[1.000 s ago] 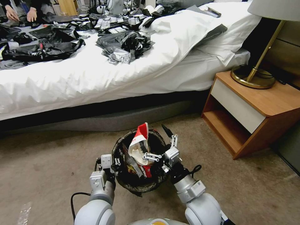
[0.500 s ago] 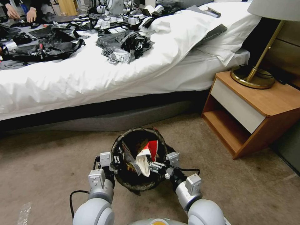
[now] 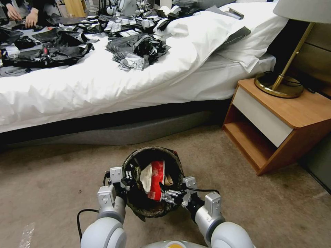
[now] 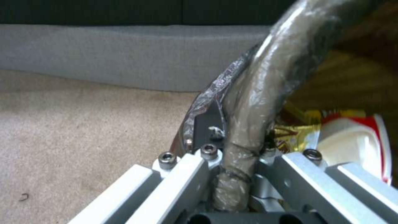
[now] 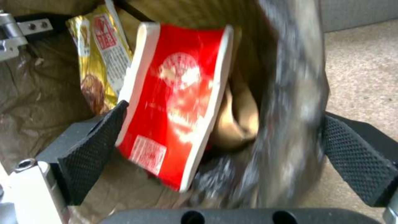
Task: Pick up the trash bin, then pick up the garbage from the floor and place it into the trash bin.
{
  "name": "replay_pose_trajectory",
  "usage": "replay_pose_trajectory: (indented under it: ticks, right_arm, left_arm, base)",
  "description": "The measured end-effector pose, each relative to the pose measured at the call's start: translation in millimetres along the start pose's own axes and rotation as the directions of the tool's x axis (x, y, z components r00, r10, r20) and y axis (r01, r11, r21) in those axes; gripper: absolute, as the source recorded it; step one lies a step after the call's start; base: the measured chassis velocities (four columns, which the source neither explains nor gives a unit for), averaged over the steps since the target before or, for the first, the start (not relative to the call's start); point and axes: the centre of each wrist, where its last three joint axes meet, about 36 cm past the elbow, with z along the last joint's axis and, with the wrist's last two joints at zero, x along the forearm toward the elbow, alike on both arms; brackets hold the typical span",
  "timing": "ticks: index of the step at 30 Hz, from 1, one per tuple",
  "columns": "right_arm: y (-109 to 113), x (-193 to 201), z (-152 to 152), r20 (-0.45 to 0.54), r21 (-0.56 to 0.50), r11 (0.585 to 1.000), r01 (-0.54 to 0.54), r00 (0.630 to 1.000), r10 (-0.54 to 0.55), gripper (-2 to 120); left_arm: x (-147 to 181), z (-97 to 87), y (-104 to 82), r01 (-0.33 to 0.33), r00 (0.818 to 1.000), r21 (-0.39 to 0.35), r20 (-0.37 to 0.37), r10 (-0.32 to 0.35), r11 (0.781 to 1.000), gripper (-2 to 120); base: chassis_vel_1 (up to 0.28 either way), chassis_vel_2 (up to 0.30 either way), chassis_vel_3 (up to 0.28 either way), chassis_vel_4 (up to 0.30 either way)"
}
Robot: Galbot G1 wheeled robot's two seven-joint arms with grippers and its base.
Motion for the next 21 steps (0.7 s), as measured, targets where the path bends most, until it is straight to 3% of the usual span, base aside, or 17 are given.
replay_pose_trajectory:
  ticks: [11, 18, 21]
  right_arm:
    - [-0.5, 1.4, -3.2, 0.076, 0.031, 0.999, -0.016, 0.997, 0.013, 100]
    - [5.8, 7.3, -20.0, 0.254, 0.066, 0.998, -0.021, 0.967, 0.003, 100]
    - [9.9, 10.5, -29.4, 0.387, 0.117, 0.992, -0.04, 0.922, -0.009, 100]
  left_arm:
    - [-3.5, -3.8, 4.7, 0.011, 1.0, 0.014, 0.009, -0.011, 1.0, 0]
    - [-12.3, 7.9, 7.7, 0.027, 0.999, 0.007, -0.023, -0.027, 1.0, 0]
    - [-15.8, 14.0, 8.1, 0.033, 0.999, 0.003, -0.039, -0.033, 0.999, 0]
  base:
    - [0.0, 0.0, 0.0, 0.0]
    - [0.0, 0.0, 0.0, 0.0]
    - [0.0, 0.0, 0.0, 0.0]
